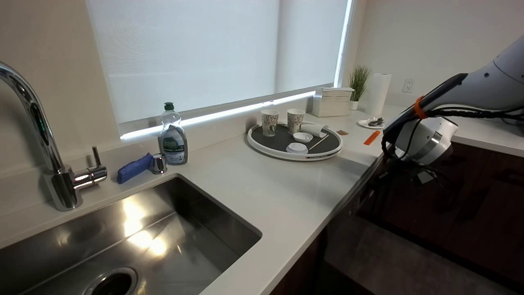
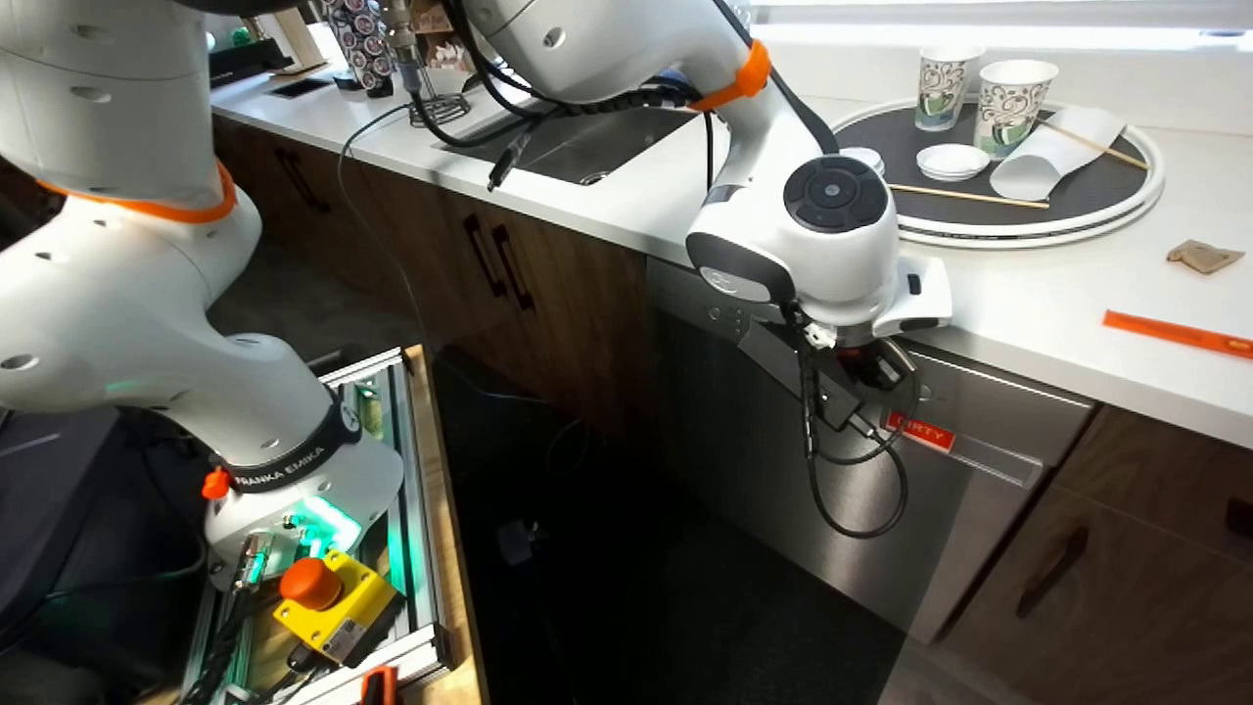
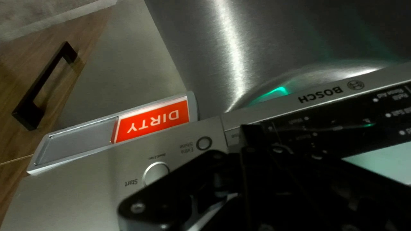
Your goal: Press a button on the dishwasher
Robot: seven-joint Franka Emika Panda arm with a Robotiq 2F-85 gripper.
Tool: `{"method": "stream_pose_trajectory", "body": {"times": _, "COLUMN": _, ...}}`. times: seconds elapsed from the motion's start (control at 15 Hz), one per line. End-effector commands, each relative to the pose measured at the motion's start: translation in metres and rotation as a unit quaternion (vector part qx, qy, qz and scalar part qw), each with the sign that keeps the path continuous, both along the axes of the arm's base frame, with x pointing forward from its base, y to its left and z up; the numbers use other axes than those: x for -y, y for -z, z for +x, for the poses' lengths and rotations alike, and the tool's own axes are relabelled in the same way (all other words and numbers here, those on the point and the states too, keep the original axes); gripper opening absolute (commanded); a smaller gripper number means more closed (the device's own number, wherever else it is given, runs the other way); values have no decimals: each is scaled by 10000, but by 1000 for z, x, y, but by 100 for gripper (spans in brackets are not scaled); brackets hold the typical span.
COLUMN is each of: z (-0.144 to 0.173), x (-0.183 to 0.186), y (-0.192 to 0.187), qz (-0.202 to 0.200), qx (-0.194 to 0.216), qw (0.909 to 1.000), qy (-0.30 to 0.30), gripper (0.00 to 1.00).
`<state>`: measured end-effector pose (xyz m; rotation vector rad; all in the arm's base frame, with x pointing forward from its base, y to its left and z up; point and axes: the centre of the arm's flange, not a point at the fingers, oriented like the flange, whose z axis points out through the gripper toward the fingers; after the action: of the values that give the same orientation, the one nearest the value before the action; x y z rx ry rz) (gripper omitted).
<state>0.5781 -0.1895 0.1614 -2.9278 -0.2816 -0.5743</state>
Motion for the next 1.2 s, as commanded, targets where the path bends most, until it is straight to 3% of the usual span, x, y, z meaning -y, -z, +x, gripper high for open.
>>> {"method": "stream_pose_trajectory", "body": {"times": 0.0, "z": 3, "x": 2, "y": 13, "qz": 18, "qx": 202, "qw": 9998, "qy": 66, "gripper": 0}}
{"method": "stream_pose_trajectory", "body": {"times": 0.67, "z": 0, "x": 4, "y": 13, "qz": 644, "qx": 742, "qw": 9925, "qy": 729, "gripper": 0}}
{"method": "stream_pose_trajectory", "body": {"times": 0.73, "z": -2, "x": 4, "y": 14, "qz": 717, "qx": 743, "qw": 9916, "qy": 783, "gripper": 5}}
{"method": "stream_pose_trajectory", "body": {"times": 1.13, "z": -7, "x": 9, "y": 16, "qz": 925, "qx": 844, "qw": 9872, "qy": 986, "gripper": 0}}
